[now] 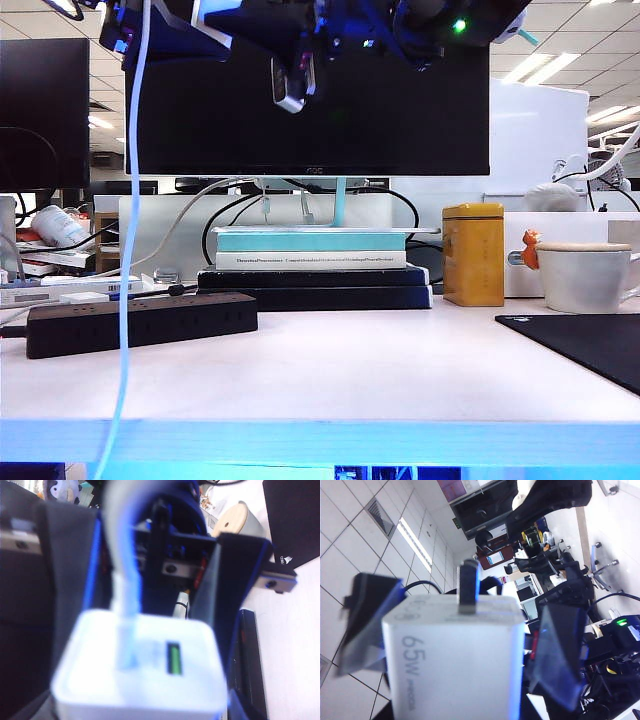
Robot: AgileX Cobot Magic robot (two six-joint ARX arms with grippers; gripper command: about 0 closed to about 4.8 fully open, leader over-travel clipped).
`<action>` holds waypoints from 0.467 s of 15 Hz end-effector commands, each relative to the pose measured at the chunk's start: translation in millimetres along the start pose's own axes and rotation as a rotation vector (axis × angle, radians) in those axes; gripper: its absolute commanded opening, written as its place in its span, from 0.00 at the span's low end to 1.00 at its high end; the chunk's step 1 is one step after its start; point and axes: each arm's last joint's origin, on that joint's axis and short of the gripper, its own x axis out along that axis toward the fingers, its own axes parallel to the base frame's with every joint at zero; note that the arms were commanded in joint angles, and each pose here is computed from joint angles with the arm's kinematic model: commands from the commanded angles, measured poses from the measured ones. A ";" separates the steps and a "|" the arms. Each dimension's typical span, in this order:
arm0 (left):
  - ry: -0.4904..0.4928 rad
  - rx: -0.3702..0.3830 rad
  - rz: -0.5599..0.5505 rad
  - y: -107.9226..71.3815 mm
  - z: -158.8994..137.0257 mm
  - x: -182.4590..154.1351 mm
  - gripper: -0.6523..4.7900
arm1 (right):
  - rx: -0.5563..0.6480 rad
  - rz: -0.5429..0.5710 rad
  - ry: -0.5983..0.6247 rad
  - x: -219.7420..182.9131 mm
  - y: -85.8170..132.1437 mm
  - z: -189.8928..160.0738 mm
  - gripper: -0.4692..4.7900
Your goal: Plug the white charger into the left socket.
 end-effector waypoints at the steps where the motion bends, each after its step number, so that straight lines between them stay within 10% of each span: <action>1: -0.006 0.012 0.009 2.0 1.2 -0.7 1.00 | -0.015 0.009 0.003 -2.0 8.3 -6.0 0.27; 4: 0.022 0.011 0.019 2.3 0.3 -0.7 1.00 | -0.016 0.009 0.003 -2.0 8.5 -6.2 0.27; 5: 0.036 0.009 0.024 2.4 -0.1 -0.8 0.66 | -0.017 0.009 0.004 -2.0 8.5 -6.3 0.27; 7: 0.035 0.004 0.021 2.1 -0.1 -0.7 0.34 | -0.024 0.009 0.007 -2.0 8.8 -6.6 0.27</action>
